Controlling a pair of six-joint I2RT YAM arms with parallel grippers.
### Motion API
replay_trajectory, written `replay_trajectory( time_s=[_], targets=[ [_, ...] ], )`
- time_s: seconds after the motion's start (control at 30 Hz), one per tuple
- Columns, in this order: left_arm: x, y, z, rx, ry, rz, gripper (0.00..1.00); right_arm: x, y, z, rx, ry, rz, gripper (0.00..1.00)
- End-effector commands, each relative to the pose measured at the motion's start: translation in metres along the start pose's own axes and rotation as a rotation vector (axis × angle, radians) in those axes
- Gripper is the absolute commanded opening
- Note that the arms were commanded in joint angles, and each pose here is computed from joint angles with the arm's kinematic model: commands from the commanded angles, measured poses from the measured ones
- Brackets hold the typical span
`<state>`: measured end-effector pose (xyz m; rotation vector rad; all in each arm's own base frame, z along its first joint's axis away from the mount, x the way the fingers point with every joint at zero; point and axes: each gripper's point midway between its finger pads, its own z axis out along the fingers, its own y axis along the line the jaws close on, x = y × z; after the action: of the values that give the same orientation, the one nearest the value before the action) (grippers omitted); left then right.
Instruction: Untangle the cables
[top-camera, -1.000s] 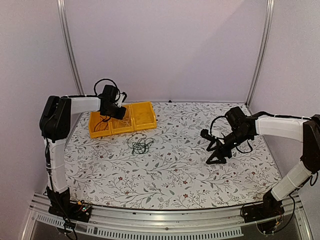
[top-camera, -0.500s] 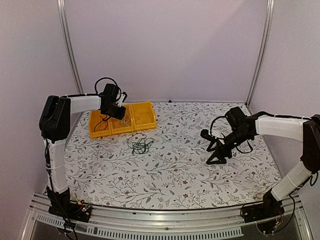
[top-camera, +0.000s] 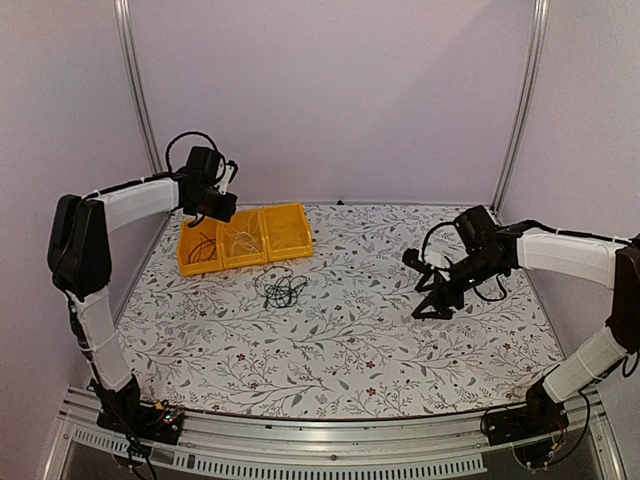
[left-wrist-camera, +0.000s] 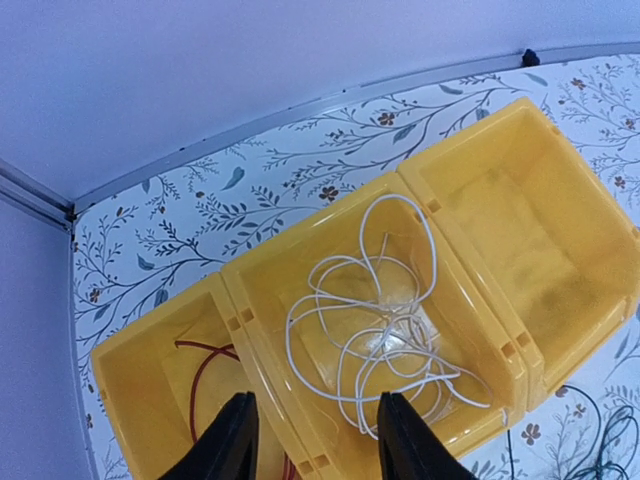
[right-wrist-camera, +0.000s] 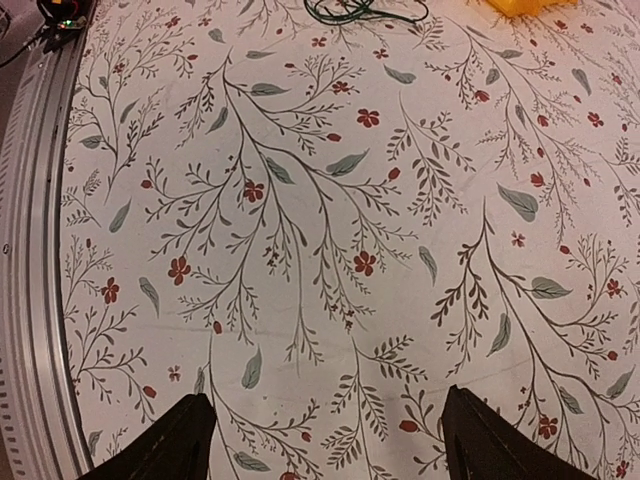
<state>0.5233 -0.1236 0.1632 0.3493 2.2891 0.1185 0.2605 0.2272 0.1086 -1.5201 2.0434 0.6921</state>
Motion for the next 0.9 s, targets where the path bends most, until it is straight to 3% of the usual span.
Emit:
replay_trajectory(
  time_s=[0.0,0.13,0.27,0.4,0.57,0.73,0.87],
  targets=[
    [-0.009,-0.034,-0.032,0.151,-0.049,-0.022,0.42,-0.031,-0.021,-0.022,0.126,-0.064,-0.029,0.82],
    [-0.006,-0.097,-0.090,0.356,-0.189,0.032,0.41,-0.052,-0.038,-0.042,0.239,-0.098,-0.040,0.82],
    [0.034,-0.130,-0.104,0.455,-0.073,-0.075,0.41,-0.072,-0.057,-0.061,0.340,-0.141,-0.026,0.83],
    [0.068,-0.121,-0.088,0.393,0.047,-0.230,0.41,-0.093,-0.068,-0.074,0.375,-0.207,-0.005,0.85],
    [0.099,-0.109,-0.056,0.308,0.170,-0.389,0.41,-0.090,-0.060,-0.055,0.242,-0.181,0.051,0.86],
    [0.112,-0.127,-0.033,0.367,0.133,-0.483,0.41,-0.083,-0.041,-0.049,0.174,-0.225,0.062,0.86],
    [0.134,-0.135,-0.006,0.339,0.223,-0.482,0.42,-0.077,-0.041,-0.052,0.219,-0.221,0.036,0.86]
  ],
)
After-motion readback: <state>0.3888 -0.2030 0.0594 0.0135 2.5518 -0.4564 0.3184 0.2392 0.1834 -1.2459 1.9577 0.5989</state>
